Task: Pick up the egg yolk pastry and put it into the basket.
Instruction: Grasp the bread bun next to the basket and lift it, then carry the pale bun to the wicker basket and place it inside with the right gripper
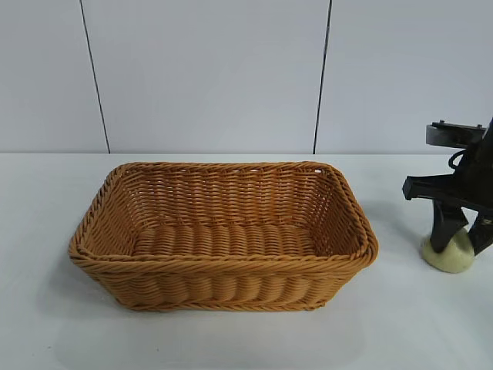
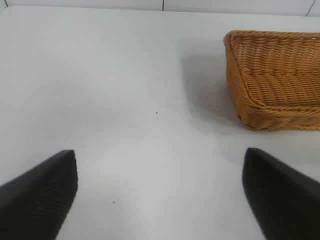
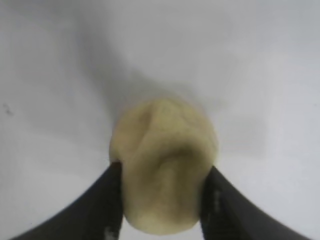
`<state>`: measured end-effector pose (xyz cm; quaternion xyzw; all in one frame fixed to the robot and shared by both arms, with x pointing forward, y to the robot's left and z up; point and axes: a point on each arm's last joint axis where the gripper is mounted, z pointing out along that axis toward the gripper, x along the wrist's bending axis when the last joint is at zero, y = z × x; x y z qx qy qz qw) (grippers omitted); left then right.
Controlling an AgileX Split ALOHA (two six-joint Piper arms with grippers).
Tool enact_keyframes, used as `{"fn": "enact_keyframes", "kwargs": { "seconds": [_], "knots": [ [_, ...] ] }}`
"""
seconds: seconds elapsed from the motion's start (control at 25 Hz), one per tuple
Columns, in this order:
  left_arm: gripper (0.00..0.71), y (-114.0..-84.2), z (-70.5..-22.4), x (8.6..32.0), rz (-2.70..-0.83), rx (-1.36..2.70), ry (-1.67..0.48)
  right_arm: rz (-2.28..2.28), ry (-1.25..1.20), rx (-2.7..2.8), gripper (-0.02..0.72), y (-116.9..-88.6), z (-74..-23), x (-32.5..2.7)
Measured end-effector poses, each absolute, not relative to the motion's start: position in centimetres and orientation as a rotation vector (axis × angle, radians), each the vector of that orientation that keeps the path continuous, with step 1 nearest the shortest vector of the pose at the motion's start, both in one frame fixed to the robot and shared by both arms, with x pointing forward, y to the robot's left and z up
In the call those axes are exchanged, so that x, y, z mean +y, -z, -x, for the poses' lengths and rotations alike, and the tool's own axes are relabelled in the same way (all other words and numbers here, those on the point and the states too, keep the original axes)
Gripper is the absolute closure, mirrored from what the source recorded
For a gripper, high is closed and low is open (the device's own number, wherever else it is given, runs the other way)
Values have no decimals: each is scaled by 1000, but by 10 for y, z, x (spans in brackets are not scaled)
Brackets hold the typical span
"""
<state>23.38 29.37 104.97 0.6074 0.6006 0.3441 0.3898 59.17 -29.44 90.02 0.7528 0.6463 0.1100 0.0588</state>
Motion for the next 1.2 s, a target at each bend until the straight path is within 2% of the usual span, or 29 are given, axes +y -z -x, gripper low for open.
{"fn": "enact_keyframes", "kwargs": {
  "seconds": [0.12,0.36,0.48,0.64,0.96,1.2],
  "knots": [
    [20,-1050,-234,294,-1544,1527,-875,-2262,-360,1953,684,-919,-593,-294],
    [20,-1050,-234,294,-1544,1527,-875,-2145,-479,1952,691,-995,-610,-293],
    [20,-1050,-234,294,-1544,1527,-875,-2131,-478,1982,691,-1019,-614,-288],
    [20,-1050,-234,294,-1544,1527,-875,-2053,-493,2077,692,-1030,-615,-259],
    [20,-1050,-234,294,-1544,1527,-875,-1801,-628,2344,692,-1034,-592,-153],
    [20,-1050,-234,294,-1544,1527,-875,-1622,-757,2433,692,-1030,-574,-91]
  ]
}}
